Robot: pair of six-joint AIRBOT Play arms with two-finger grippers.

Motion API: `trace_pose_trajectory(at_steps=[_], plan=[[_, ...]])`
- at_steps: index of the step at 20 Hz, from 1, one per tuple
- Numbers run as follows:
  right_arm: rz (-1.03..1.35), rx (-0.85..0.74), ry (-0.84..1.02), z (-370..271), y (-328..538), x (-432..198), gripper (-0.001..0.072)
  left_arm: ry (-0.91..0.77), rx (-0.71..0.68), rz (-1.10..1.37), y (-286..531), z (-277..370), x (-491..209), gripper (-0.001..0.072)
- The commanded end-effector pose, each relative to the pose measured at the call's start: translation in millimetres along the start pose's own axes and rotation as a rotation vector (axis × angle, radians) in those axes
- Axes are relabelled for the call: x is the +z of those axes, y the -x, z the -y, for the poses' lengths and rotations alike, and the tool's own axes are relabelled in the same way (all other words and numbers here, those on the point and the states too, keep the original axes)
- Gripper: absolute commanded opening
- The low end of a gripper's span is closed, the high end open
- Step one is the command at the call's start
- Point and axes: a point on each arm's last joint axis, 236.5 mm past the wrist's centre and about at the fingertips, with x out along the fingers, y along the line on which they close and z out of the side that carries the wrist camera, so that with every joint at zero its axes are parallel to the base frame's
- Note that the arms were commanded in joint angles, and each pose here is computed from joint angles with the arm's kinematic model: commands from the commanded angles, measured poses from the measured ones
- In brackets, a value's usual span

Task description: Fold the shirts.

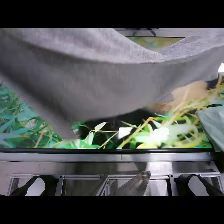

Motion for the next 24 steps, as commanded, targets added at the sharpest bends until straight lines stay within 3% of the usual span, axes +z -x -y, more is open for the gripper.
trace_pose_trajectory(at_steps=[1, 3, 6, 10, 13, 14, 15, 16, 17, 18, 19, 21, 24], plan=[[-0.048, 0.046, -0.049, 18, -15, -22, 0.0013, 0.124, 0.041, -0.051, -3, -58, -25, 0.0023], [-0.21, 0.114, -0.156, 43, -51, -97, 0.0013, 0.263, 0.057, -0.171, -23, -118, -72, 0.0023], [-0.525, 0.145, -0.279, 70, -113, -260, 0.0012, 0.44, 0.13, -0.404, -54, -210, -169, 0.0023], [-0.777, 0.018, -0.453, 125, -151, -466, 0.0013, 0.661, 0.295, -0.496, -51, -341, -270, 0.0023], [-0.814, -0.088, -0.588, 161, -150, -568, 0.0016, 0.811, 0.361, -0.469, -28, -417, -317, 0.0025], [-0.819, -0.093, -0.646, 163, -147, -588, 0.0109, 0.86, 0.366, -0.474, -21, -432, -334, 0.004], [-0.816, -0.09, -0.691, 163, -145, -597, 0.0436, 0.903, 0.371, -0.472, -15, -443, -345, 0.0288], [-0.805, -0.1, -0.704, 169, -143, -596, 0.057, 0.929, 0.379, -0.464, -8, -455, -351, 0.0591], [-0.779, -0.114, -0.711, 179, -142, -585, 0.0491, 0.934, 0.384, -0.452, -1, -466, -349, 0.0711], [-0.757, -0.127, -0.698, 193, -136, -568, 0.0269, 0.923, 0.382, -0.438, 5, -477, -339, 0.0712], [-0.745, -0.128, -0.691, 201, -129, -550, 0.0247, 0.906, 0.373, -0.432, 11, -482, -328, 0.0712], [-0.769, -0.095, -0.71, 207, -101, -516, 0.0276, 0.884, 0.337, -0.444, 22, -477, -303, 0.0707], [-0.957, -0.02, -0.852, 192, -29, -499, 0.027, 0.969, 0.306, -0.563, 44, -444, -303, 0.0702]])
